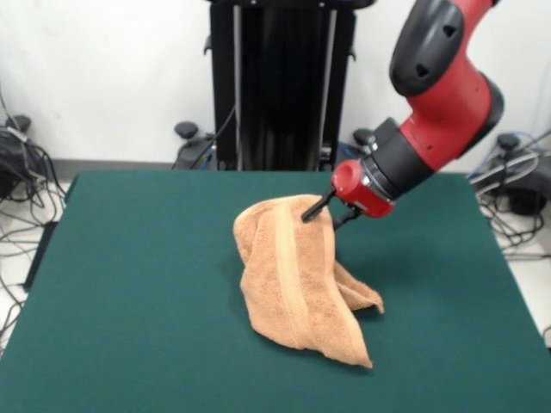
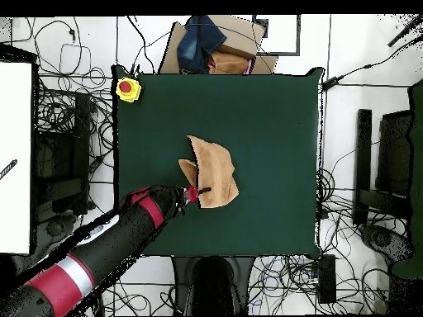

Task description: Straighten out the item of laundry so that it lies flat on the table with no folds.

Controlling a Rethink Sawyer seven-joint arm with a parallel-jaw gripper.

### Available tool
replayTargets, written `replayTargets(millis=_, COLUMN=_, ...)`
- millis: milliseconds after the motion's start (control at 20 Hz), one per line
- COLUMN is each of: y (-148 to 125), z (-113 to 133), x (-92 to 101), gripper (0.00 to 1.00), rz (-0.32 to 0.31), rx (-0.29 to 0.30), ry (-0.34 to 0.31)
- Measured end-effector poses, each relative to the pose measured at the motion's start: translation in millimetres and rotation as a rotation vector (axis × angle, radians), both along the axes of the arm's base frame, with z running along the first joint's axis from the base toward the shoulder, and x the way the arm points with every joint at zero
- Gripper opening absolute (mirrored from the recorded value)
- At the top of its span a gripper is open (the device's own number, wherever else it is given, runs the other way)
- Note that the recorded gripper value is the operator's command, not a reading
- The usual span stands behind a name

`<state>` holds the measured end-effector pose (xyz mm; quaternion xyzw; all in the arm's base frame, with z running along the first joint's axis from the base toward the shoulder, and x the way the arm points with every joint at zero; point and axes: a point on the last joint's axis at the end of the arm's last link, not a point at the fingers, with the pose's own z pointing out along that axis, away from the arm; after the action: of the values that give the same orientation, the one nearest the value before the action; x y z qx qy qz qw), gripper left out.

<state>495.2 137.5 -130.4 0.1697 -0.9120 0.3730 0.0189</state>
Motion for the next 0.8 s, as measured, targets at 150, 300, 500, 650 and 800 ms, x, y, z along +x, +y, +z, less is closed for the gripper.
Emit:
replayTargets(millis=150, y=-2.8, z=-3.1, x=2.5, gripper=1.00, rz=0.003, rx=-0.013, ry=-0.005)
replayTargets(millis=300, y=-5.9, z=-2.7, x=6.4, gripper=0.00, rz=0.007, rx=-0.029, ry=-0.013)
replayTargets(millis=500, y=-8.4, z=-0.5, x=9.1, gripper=0.00, rz=0.007, rx=-0.046, ry=-0.024)
replayTargets(millis=650, y=-6.1, z=-0.7, x=9.0, gripper=0.00, rz=0.007, rx=-0.045, ry=-0.027)
replayTargets(millis=800, y=0.8, z=-1.0, x=7.3, gripper=0.00, rz=0.013, rx=-0.044, ry=-0.029)
